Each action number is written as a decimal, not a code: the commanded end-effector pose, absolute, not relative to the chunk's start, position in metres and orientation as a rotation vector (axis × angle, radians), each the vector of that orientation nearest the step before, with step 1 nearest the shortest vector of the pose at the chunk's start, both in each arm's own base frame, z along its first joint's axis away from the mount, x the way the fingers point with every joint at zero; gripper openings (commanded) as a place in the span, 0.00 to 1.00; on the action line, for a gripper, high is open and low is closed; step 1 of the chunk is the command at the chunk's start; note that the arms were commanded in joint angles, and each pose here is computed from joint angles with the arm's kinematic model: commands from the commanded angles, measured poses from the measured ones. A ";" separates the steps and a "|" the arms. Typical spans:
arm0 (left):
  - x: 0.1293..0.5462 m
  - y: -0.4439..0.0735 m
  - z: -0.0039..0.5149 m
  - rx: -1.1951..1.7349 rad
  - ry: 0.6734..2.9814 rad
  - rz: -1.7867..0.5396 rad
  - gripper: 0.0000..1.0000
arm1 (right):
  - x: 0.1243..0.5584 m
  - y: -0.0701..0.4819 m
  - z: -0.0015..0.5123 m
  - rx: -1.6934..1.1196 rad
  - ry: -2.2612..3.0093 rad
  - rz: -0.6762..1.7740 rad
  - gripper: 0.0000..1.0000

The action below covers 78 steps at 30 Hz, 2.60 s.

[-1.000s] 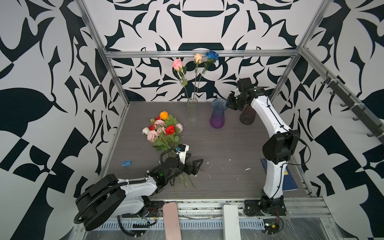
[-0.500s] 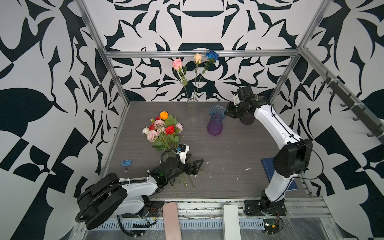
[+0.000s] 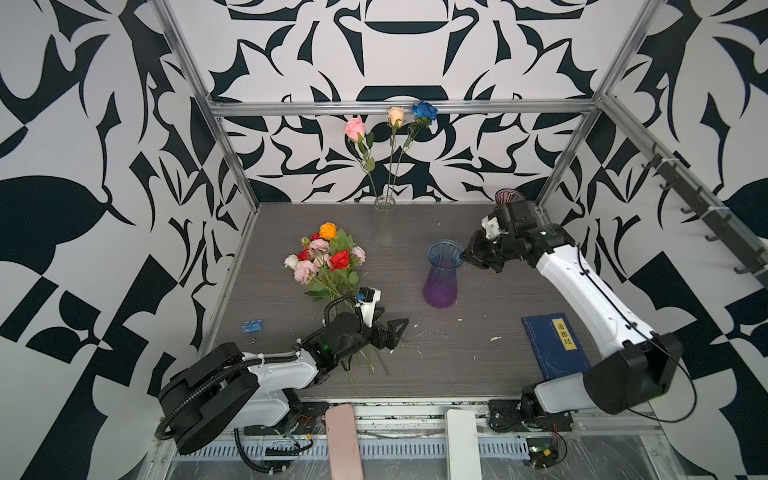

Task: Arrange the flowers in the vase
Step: 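Carry the blue-purple vase toward the robot and set it down with the right gripper, then open the right gripper and withdraw while the left gripper reaches to the rose bunch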

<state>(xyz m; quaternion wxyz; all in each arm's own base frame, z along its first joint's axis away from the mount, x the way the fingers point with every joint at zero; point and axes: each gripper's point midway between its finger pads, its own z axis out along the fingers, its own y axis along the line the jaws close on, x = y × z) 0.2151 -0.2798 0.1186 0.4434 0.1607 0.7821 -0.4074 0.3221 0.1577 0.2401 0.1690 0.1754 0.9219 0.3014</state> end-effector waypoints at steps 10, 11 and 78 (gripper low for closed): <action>0.217 -0.288 0.128 0.397 1.923 -1.046 0.99 | 0.289 0.196 0.287 0.516 2.426 1.182 0.00; 0.217 -0.287 0.128 0.395 1.923 -1.046 1.00 | 0.287 0.199 0.288 0.506 2.433 1.176 0.00; 0.223 -0.157 0.147 -0.110 1.736 -0.779 0.99 | 0.283 0.112 0.115 0.650 2.290 0.658 0.38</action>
